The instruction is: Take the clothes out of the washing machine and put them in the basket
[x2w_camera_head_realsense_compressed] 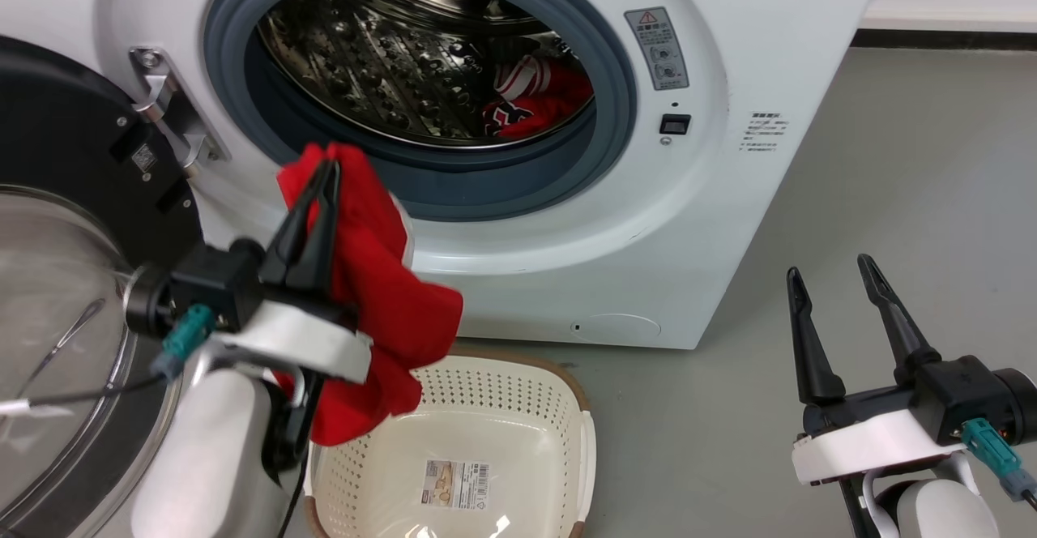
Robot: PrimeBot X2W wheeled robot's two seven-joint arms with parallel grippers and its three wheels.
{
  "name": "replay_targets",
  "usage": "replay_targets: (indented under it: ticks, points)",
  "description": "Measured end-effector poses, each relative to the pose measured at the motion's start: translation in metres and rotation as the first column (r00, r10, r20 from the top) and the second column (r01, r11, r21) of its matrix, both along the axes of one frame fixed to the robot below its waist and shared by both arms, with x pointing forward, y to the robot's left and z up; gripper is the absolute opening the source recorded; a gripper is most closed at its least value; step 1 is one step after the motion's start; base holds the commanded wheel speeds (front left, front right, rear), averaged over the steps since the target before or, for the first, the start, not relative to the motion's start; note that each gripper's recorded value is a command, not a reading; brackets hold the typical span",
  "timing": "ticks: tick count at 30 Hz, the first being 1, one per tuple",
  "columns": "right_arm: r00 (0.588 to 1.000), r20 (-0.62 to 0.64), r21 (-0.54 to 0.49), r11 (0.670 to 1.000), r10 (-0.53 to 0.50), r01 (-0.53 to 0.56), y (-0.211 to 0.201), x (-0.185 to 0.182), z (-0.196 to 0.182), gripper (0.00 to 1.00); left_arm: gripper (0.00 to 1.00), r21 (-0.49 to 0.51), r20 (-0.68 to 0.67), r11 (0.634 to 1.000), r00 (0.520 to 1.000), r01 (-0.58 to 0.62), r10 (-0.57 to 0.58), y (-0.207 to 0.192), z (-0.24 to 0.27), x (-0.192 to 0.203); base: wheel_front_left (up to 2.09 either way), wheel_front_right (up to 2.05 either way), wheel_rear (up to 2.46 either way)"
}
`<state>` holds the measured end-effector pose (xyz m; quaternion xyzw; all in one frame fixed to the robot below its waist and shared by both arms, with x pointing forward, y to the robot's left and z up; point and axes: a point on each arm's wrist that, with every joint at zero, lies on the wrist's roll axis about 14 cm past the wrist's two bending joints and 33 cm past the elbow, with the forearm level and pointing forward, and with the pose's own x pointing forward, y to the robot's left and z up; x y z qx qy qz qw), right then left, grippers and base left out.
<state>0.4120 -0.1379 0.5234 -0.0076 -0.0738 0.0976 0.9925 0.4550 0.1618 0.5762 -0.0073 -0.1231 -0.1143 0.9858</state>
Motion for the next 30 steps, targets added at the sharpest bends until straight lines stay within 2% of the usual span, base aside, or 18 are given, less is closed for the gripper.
replay_targets:
  ticks: [6, 11, 17, 20, 25, 30]
  points:
    - [1.000, -0.021, -0.013, 1.000, 0.013, -0.013, 0.005, 0.004, -0.009, 1.00, 0.00, -0.021, -0.149, 0.999, 0.989, -0.025, 0.021, 0.006, -0.054, -0.014, 0.00, 0.00, 0.00]
    - [0.998, -0.055, -0.036, 0.999, 0.020, -0.022, 0.007, 0.012, -0.024, 1.00, 0.00, -0.022, -0.288, 0.999, 0.957, -0.046, 0.038, 0.008, -0.104, -0.016, 0.00, 0.00, 0.00]
    - [0.996, -0.090, -0.068, 0.997, 0.020, -0.026, 0.007, 0.028, -0.044, 1.00, 0.00, -0.017, -0.469, 0.996, 0.881, -0.084, 0.066, 0.015, -0.173, -0.015, 0.00, 0.00, 0.00]
    - [0.994, -0.111, -0.095, 0.995, 0.010, -0.020, 0.004, 0.036, -0.057, 1.00, 0.00, 0.031, -0.544, 0.998, 0.836, -0.060, 0.068, 0.013, -0.205, -0.014, 0.00, 0.00, 0.00]
    - [0.988, -0.156, -0.115, 0.993, -0.012, -0.006, -0.004, 0.050, -0.082, 1.00, 0.00, 0.059, -0.644, 0.998, 0.763, -0.024, 0.056, 0.003, -0.253, -0.008, 0.00, 0.00, 0.00]
    - [0.978, -0.207, -0.135, 0.991, -0.019, -0.010, -0.006, 0.060, -0.112, 1.00, 0.00, 0.087, -0.742, 0.996, 0.667, -0.001, 0.065, 0.003, -0.303, -0.007, 0.00, 0.00, 0.00]
